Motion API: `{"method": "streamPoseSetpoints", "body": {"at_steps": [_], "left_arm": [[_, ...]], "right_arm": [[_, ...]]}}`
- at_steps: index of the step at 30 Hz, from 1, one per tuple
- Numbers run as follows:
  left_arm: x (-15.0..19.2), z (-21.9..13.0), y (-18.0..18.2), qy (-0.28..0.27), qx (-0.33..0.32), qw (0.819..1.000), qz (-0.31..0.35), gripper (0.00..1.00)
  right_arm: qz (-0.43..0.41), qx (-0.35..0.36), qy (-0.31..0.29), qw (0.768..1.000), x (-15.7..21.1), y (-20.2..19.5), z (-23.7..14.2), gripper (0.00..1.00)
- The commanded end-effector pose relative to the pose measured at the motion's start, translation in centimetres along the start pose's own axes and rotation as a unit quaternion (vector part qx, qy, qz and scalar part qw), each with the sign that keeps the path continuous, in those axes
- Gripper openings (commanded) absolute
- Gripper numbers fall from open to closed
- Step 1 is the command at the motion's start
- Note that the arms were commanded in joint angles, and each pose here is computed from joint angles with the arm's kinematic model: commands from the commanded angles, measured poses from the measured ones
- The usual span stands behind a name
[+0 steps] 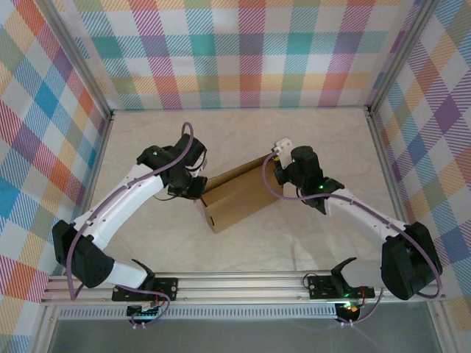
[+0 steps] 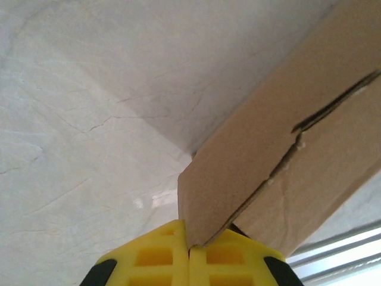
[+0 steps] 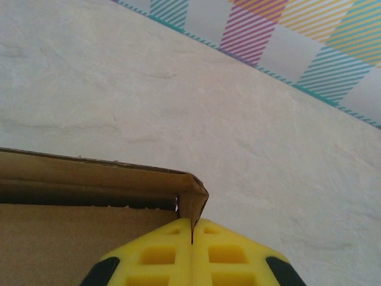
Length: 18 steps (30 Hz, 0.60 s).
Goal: Fold the paper box
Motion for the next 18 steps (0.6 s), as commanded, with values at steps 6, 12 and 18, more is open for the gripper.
{"method": "streamPoseSetpoints", "body": {"at_steps": [6, 12, 18], "left_arm": [[-6.0, -0.3, -1.6, -0.055, 0.038, 0.993, -0.098, 0.00], [-7.0, 0.0, -1.6, -0.047, 0.028, 0.991, -0.122, 0.00], [-7.8, 0.0, -1.7, -0.043, 0.034, 0.988, -0.143, 0.00]], "right_arm": [[-0.016, -0.028, 0.050, 0.998, 3.3, 2.0, -0.2, 0.00], [-0.027, -0.025, 0.030, 0.999, 4.1, 2.1, -0.6, 0.00], [-0.041, -0.010, 0.017, 0.999, 5.0, 2.2, -0.7, 0.00]]}}
Point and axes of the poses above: each hand's point on the last joint's axis, 136 mm out from that joint toward the fingers, its own z axis out along the fingers, its own y axis along the line the jaws close on, x = y × z, the point moved 6 cm from there along -z, back along the fingers, and after that the axes turned 13 degrees about z, right-handed, at the moved point
